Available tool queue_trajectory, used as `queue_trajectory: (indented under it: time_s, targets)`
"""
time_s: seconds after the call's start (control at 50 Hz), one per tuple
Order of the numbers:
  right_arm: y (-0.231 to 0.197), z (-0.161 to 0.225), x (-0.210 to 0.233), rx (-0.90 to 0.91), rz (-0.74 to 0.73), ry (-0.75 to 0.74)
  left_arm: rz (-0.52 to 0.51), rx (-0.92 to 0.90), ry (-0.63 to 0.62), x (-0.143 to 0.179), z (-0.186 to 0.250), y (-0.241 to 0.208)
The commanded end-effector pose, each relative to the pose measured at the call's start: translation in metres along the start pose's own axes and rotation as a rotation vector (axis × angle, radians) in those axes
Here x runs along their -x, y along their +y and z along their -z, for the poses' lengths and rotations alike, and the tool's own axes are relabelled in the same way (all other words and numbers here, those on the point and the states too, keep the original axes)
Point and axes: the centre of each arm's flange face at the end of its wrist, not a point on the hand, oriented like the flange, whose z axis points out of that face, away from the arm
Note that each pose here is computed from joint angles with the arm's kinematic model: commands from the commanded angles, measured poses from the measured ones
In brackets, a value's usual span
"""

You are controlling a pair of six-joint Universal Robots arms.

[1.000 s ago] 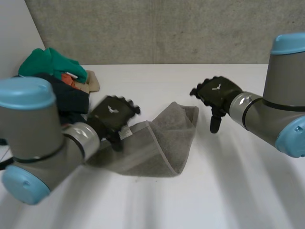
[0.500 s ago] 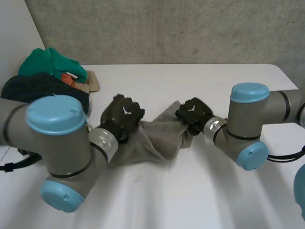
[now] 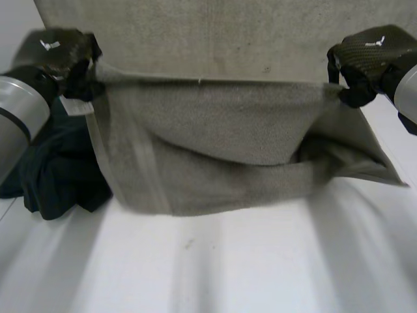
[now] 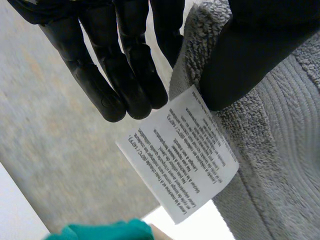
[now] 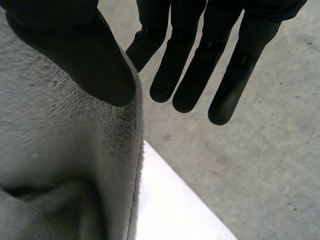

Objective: Fold the laundry.

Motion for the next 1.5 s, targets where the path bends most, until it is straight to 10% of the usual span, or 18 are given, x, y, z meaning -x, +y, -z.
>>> queue_trajectory:
  time_s: [0.02,0.24,0.42,0.82,1.5]
  targets:
    - [0.023,-0.01,0.012,0.111,0.02,-0.061,-0.029,0.171,0.03,-0.01,-0.038,0.067]
    - [-0.003,-0.106,-0.035,-0.299,0.103,0.3,-0.111,-0.366,-0.093,-0.003,-0.138,-0.005]
    - [-0.051,-0.084,-0.048,-0.527,0.098,0.357,-0.07,-0.584,-0.159,-0.001,-0.113,-0.077]
    - [0.071,-0.06,0.029,-0.107,-0.051,-0.022,0.026,-0.307,-0.002,-0.006,-0.034,0.031]
    - [0.112,-0.141,0.18,0.156,-0.715,-0.243,0.176,-0.687,0.229,-0.021,0.106,-0.131]
